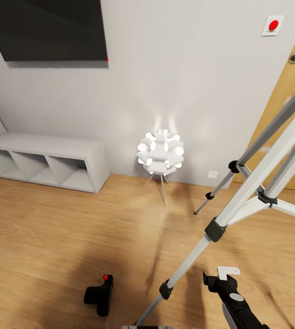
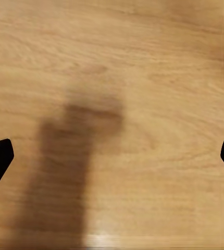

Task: Attach the digital camera to the camera tripod in the bedroom.

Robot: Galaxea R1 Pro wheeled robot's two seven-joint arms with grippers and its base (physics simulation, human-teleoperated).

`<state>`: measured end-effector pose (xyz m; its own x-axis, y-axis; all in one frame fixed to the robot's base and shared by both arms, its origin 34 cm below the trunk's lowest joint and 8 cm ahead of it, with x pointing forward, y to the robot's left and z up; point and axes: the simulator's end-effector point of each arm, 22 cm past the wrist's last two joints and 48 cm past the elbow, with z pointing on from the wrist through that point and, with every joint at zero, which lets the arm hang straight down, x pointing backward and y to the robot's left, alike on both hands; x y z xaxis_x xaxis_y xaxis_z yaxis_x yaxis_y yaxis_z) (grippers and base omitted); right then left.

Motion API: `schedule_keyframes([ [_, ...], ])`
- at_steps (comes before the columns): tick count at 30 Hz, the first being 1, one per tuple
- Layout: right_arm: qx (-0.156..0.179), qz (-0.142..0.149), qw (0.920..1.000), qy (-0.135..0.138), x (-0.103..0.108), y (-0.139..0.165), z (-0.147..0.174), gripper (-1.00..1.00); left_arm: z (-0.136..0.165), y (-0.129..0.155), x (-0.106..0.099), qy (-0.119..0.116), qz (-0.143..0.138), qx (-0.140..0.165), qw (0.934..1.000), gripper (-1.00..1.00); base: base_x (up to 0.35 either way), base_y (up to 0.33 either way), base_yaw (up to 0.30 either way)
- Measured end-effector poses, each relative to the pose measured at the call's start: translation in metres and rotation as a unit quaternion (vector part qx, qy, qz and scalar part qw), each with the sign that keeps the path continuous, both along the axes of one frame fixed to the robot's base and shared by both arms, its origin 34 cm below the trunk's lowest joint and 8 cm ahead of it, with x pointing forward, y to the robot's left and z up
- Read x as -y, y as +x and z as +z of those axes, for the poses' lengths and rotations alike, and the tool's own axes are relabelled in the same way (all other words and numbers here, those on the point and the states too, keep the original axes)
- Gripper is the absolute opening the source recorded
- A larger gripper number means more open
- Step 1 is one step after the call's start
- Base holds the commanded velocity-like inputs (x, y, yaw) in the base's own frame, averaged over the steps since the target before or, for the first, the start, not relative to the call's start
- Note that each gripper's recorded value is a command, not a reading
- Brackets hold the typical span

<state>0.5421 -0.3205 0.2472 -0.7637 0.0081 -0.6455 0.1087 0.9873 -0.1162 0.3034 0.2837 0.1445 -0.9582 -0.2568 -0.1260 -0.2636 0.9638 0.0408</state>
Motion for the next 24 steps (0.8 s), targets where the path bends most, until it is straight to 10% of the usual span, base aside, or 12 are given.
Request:
schedule_keyframes([
  [24,-0.051,-0.002,0.9987,0.001,0.0,-0.029,-0.048,1.0,0.051,0.114,0.013,-0.015,-0.026,0.077,0.9965,1.0,0.0,0.0,0.0],
])
